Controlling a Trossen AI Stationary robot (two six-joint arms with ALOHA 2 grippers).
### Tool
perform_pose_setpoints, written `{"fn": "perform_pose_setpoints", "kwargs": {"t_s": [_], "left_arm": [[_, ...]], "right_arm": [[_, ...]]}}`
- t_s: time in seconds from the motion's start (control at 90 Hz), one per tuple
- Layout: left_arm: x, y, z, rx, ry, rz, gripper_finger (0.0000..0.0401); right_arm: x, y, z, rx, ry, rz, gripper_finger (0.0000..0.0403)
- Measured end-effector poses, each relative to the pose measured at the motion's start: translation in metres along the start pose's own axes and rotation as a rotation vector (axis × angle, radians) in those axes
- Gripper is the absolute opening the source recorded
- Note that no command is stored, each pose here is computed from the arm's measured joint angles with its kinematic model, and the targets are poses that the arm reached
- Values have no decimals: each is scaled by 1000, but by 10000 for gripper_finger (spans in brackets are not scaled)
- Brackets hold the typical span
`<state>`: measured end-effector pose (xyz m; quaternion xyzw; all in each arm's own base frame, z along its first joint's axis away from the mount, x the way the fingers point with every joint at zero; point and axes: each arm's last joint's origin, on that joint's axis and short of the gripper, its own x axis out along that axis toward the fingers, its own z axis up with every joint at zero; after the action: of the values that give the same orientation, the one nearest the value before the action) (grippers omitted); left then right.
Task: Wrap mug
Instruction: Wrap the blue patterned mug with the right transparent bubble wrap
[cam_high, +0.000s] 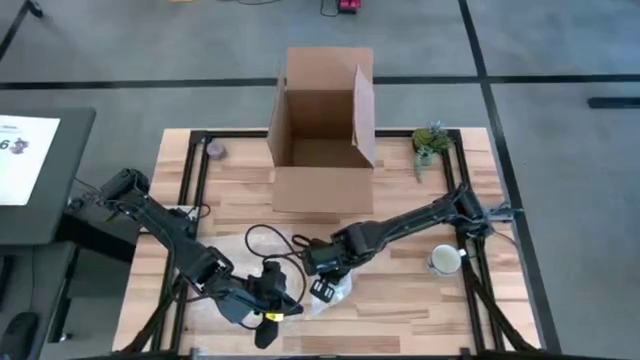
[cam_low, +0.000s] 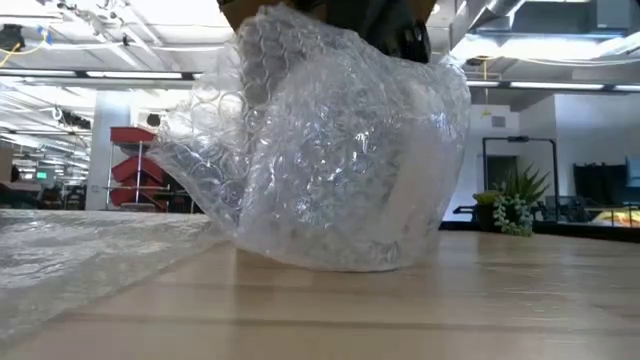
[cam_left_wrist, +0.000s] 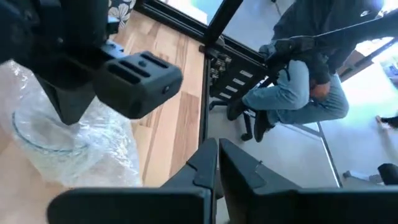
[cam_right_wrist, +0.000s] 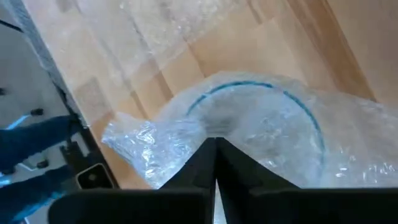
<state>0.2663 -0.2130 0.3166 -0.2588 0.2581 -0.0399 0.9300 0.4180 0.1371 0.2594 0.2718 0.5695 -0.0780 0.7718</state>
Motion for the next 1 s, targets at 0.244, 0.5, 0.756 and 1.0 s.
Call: {"fn": "perform_pose_setpoints", "kwargs": {"t_s": [0.244, 0.5, 0.756, 1.0], "left_arm": [[-21, -11, 11, -41, -36, -133, 0], [-38, -13, 21, -34, -72, -169, 0], [-40, -13, 22, -35, -75, -173, 0], [-41, -14, 20, -33, -69, -175, 0]], "right_arm": [[51, -14, -3, 4, 35, -155, 0], [65, -20, 5, -14, 68, -117, 0], [7, -17, 7, 10, -9, -53, 5], [-40, -15, 2, 74, -55, 24, 48]]}}
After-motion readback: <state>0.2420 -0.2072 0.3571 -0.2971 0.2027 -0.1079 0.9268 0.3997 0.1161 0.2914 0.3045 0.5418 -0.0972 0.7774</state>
